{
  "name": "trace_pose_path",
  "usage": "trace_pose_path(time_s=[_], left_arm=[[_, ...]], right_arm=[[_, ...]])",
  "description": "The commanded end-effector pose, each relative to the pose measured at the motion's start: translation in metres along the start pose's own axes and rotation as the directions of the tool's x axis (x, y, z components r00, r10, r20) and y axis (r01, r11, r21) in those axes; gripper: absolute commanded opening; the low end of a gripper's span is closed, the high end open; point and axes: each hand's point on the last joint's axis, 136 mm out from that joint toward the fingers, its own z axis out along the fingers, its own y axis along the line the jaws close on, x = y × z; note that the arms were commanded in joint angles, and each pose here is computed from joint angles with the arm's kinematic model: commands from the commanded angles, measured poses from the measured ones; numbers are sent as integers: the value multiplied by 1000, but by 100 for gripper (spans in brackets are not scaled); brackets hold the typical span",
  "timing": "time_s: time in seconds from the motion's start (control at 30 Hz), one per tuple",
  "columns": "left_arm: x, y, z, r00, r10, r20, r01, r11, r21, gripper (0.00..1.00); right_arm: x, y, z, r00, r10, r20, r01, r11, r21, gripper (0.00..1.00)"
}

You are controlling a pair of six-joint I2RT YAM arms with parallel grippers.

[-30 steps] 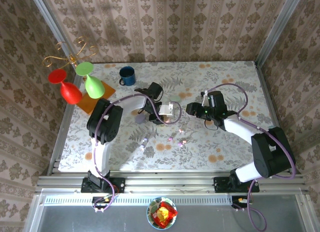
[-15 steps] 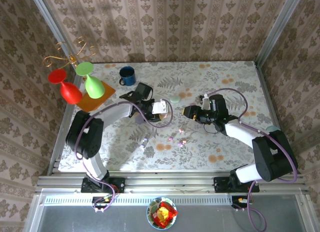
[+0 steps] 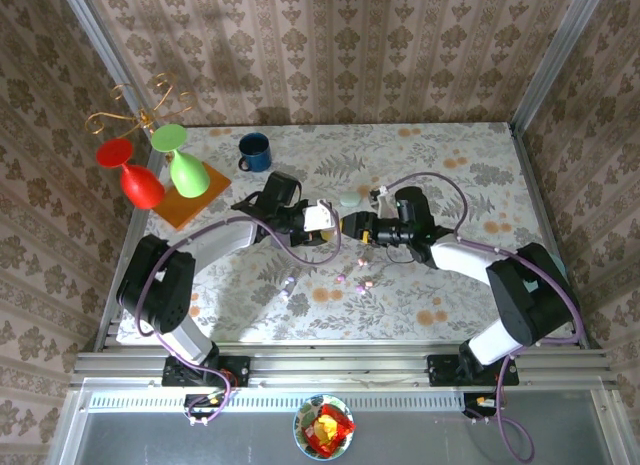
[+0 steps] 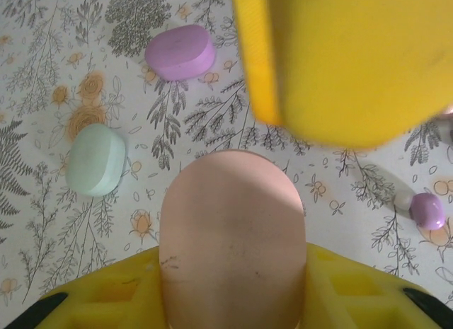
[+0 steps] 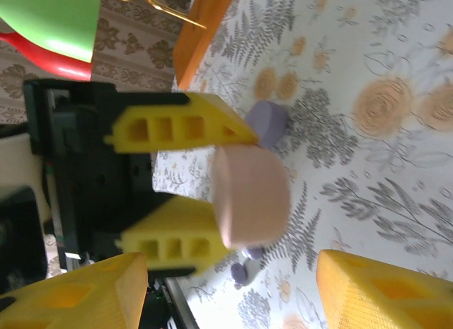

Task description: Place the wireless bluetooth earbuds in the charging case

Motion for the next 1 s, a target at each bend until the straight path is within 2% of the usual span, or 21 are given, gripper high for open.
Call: trace_pose_path(time_s=[0.0,0.2,0.4,0.47,0.63,0.77,0.87,0.97], left_arm=[[-20,-2,-9,997,14,74,-14,1000,-11,41],[-25,-4,-12,995,14,100,-12,1000,-19,41],[-25,-1,-11,993,-6,122,9,1000,-26,44],[-25,2,-13,991,-15,133,21,999,-41,56],[-27,7,-26,978,-59,200,74,995,-70,90],[-29,13,-45,934,-73,349,133,979,-154,100],[-27,18,-61,890,-77,450,190,959,-212,100],[-23,21,-70,857,-84,509,236,941,-241,100]], right_arm=[[-9,12,11,1000,-13,-9,13,999,-39,65],[-12,11,21,1000,6,-20,-7,999,-42,58],[-12,10,18,1000,22,-8,-22,999,-32,33],[-15,11,14,1000,26,11,-26,999,-25,27],[-22,22,0,998,33,51,-30,998,-54,25],[-28,36,-13,996,61,70,-53,992,-115,23],[-34,46,-23,991,105,80,-90,981,-169,21],[-37,59,-30,988,133,73,-112,964,-239,21]])
